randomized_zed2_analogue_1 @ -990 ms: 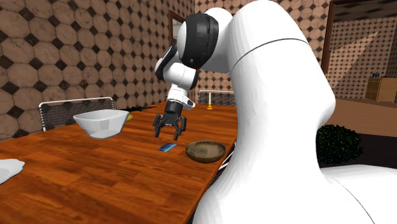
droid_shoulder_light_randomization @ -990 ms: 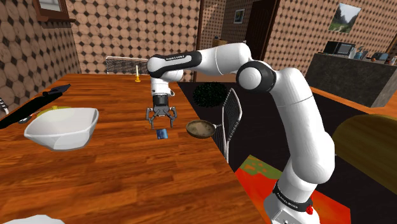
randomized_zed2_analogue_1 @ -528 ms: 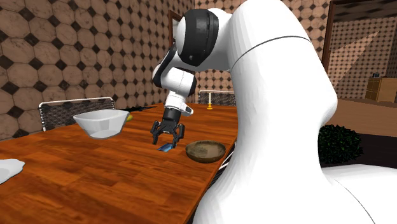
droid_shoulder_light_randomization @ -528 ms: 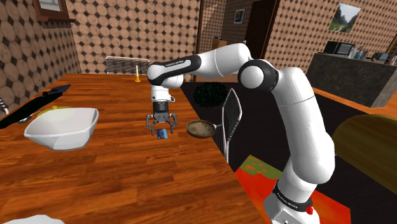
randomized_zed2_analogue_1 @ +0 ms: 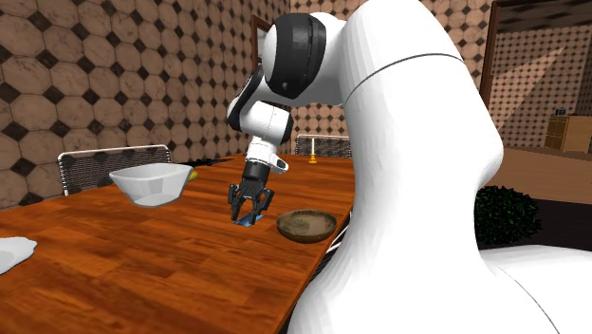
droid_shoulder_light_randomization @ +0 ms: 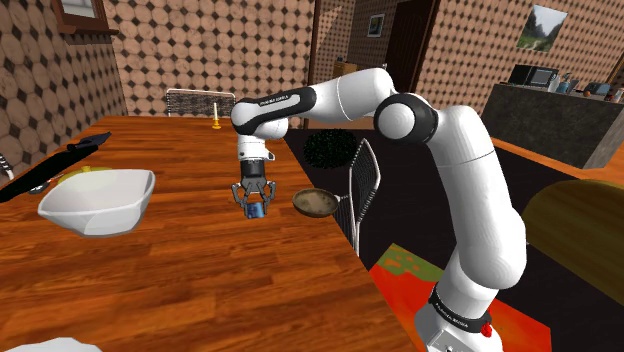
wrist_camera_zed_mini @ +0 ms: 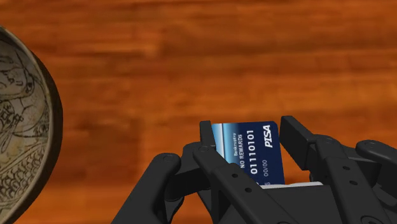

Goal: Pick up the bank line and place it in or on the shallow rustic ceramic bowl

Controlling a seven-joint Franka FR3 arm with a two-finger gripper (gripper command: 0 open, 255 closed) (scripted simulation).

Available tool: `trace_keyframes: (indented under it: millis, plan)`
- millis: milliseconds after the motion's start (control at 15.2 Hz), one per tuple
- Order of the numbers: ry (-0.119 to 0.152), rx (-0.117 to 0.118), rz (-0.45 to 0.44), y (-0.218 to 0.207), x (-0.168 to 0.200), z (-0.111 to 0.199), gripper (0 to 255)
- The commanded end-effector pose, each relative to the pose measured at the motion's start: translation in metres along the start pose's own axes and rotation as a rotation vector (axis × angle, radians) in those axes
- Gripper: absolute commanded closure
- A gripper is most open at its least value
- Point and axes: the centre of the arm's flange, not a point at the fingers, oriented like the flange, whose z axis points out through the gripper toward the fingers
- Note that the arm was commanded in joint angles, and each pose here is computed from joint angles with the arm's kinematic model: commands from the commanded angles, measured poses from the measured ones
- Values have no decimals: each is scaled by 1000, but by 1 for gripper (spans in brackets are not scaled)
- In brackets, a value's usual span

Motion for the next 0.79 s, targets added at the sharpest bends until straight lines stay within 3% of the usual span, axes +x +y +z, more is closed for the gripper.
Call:
trace_keyframes:
  millis: [0, 462, 726]
  plan:
    - [-1, 0, 0, 0, 0, 0, 255]
    - [0, 0, 0, 0, 0, 0, 255]
    - [0, 0, 0, 0, -12, -17, 255]
